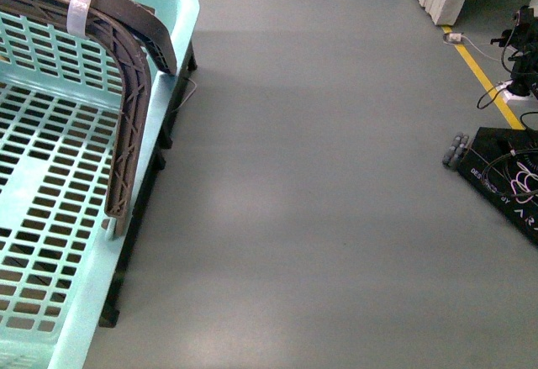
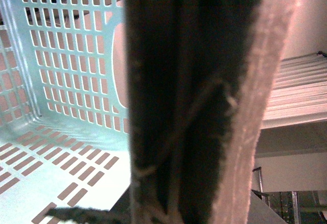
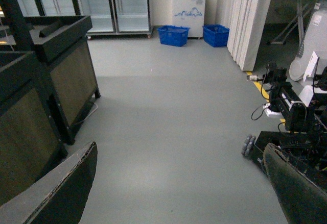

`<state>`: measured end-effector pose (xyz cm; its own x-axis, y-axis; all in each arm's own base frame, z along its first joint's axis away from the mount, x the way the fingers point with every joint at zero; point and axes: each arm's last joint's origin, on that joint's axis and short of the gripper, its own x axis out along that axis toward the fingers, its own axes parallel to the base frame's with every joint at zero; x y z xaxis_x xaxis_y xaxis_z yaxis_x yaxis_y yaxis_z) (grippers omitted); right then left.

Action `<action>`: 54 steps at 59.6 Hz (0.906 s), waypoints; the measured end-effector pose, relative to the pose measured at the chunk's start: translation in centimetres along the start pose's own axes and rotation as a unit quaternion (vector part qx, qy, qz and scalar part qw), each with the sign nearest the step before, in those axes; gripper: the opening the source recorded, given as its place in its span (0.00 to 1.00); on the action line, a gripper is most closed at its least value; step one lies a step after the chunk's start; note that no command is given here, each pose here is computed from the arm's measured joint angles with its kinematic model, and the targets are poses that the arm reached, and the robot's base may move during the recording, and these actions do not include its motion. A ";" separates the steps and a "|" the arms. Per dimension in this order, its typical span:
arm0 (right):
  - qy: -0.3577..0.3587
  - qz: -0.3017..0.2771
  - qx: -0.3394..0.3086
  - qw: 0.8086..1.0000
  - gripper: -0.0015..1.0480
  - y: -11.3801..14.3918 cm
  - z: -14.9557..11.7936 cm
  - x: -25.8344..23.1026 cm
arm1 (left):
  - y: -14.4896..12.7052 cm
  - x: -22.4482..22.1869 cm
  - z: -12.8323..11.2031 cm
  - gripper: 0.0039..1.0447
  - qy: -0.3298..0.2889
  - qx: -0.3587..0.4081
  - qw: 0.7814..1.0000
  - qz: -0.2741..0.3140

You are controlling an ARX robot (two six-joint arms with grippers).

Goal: Pick mango and avocado into basket

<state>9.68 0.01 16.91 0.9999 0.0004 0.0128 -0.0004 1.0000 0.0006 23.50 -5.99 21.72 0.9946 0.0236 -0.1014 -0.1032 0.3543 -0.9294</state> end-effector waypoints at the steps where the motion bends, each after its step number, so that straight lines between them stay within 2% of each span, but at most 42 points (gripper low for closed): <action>1: 0.000 0.000 0.000 1.000 0.92 0.0 0.0 0.0 | 0.0 0.0 0.0 0.14 0.000 0.000 1.000 0.000; 54: 0.000 -0.001 0.000 1.000 0.92 0.0 0.0 0.0 | -0.1 -0.1 -0.1 0.14 0.006 -0.003 1.000 -0.003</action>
<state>9.68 0.00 16.91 0.9999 -0.0023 0.0128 0.0023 1.0000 0.0002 23.45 -6.12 21.76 0.9949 0.0099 -0.0999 -0.0971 0.3487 -0.9322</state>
